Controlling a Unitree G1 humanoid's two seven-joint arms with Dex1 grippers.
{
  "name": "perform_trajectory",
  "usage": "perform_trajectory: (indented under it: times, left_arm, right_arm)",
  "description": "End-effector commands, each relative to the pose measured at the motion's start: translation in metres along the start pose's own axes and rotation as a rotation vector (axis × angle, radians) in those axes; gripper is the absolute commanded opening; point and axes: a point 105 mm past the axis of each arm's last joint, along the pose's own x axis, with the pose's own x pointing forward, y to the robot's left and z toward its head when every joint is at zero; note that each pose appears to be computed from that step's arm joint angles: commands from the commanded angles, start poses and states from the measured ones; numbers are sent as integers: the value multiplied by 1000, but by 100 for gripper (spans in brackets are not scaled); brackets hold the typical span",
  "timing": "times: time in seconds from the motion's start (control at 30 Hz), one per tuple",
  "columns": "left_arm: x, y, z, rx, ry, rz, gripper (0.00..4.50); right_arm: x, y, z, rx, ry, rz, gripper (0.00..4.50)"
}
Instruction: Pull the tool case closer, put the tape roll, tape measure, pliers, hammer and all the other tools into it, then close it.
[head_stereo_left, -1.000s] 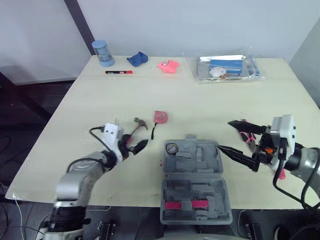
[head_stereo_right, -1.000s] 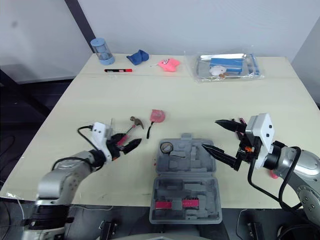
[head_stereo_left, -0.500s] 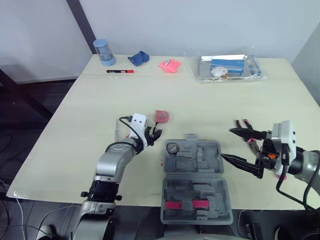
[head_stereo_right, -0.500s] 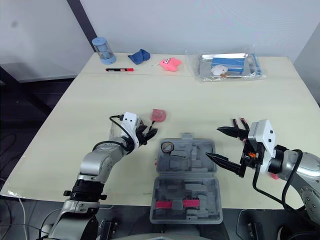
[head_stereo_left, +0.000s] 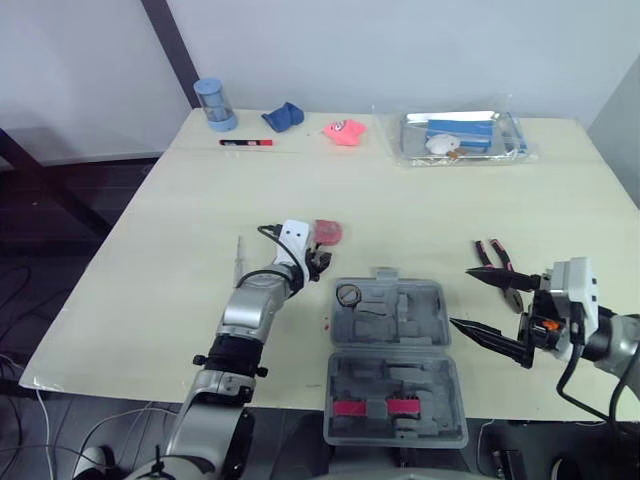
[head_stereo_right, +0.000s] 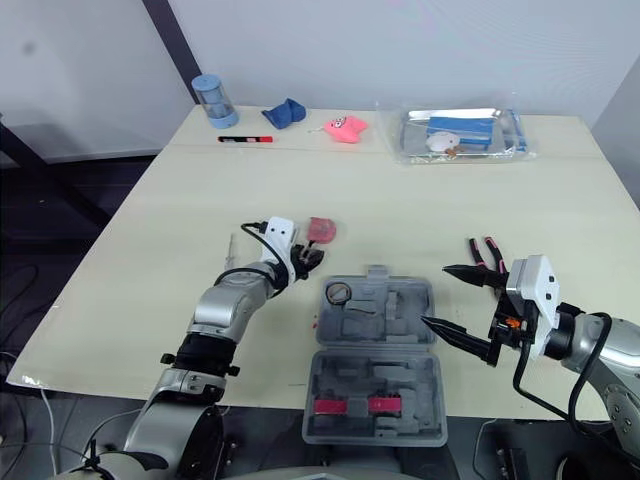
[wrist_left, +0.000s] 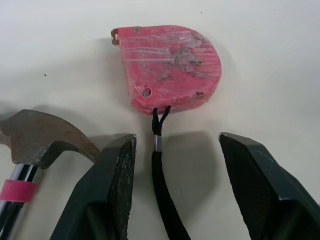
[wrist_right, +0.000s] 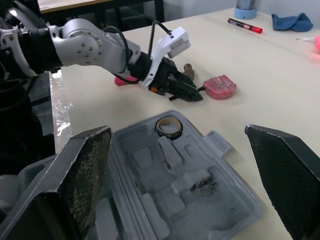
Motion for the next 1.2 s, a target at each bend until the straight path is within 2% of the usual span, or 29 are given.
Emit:
perform_trajectory:
  times: [0.03, 0.07, 0.1, 0.47, 0.77, 1.03, 1.2]
  left_arm:
    - [3, -5, -5, 9, 10, -12, 98]
    - [4, -6, -5, 10, 9, -15, 64]
    - [4, -7, -6, 14, 8, -20, 3]
    - [-10, -6, -13, 44, -4, -50, 3]
    - [-64, 4, -38, 33, 55, -64, 3]
    - [-135, 3, -71, -12, 170, -90, 3]
    - [-156, 3, -80, -36, 206, -79, 3]
  right_arm:
    - [-3, -2, 8, -40, -22, -17, 450]
    - [-3, -2, 8, -41, -22, -18, 450]
    - [-4, -2, 8, -41, -22, -18, 450]
    - [-6, -1, 5, -35, -15, -19, 450]
    - [-6, 5, 4, -20, -9, 17, 450]
    - [-2, 9, 8, -11, 5, 57, 450]
    - [-2, 11, 9, 0, 16, 86, 450]
